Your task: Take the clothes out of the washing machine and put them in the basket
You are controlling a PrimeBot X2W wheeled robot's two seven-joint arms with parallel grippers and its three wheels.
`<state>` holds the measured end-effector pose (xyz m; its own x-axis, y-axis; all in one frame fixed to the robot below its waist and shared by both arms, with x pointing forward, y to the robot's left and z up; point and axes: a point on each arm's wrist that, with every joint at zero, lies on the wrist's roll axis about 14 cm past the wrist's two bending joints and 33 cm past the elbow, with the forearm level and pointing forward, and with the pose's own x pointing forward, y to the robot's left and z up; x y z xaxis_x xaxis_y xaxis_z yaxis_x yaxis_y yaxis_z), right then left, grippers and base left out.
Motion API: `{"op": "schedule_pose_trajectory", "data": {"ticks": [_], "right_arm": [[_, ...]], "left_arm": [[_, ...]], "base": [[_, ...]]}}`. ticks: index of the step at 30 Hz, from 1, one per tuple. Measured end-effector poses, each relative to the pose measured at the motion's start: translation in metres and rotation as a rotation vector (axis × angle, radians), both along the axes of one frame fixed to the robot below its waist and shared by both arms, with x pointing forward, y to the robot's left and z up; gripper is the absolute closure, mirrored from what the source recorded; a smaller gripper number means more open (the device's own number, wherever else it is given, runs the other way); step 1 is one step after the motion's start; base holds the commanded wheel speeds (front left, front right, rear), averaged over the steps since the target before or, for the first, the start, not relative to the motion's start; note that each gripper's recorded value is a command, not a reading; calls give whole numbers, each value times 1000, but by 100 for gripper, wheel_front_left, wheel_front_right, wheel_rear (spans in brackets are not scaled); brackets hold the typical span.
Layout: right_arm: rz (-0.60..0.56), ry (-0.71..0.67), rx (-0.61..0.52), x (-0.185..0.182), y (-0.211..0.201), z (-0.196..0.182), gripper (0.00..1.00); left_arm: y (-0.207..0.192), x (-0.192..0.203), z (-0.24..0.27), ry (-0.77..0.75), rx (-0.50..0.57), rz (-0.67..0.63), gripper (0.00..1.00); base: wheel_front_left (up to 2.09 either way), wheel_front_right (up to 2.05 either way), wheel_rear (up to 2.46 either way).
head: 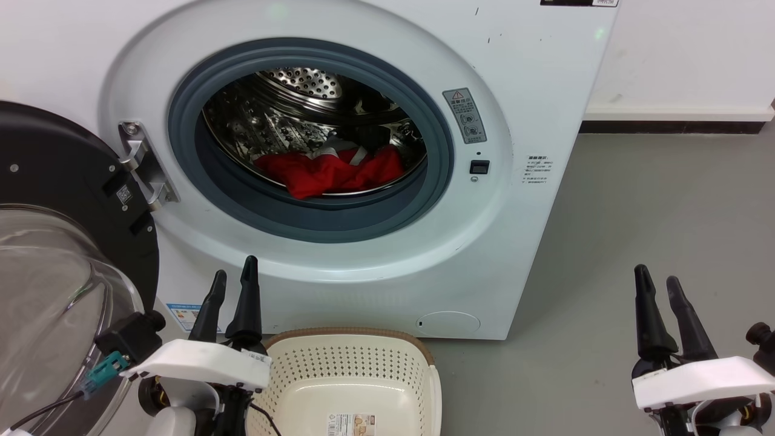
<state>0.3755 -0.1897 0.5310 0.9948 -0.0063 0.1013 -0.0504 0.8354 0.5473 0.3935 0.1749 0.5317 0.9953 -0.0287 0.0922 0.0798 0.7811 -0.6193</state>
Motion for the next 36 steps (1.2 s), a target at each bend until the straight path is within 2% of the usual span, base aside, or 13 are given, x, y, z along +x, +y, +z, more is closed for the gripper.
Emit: {"op": "schedule_pose_trajectory", "data": {"ticks": [18, 36], "right_arm": [[-5, -17, -203, -2, 3, 0, 0], [15, -23, -361, -3, 11, -4, 0]], "left_arm": [[-8, 3, 5, -41, 219, -9, 0], [-8, 4, 6, -68, 384, 2, 0]], "base": [[0, 0, 0], [0, 0, 0]]}}
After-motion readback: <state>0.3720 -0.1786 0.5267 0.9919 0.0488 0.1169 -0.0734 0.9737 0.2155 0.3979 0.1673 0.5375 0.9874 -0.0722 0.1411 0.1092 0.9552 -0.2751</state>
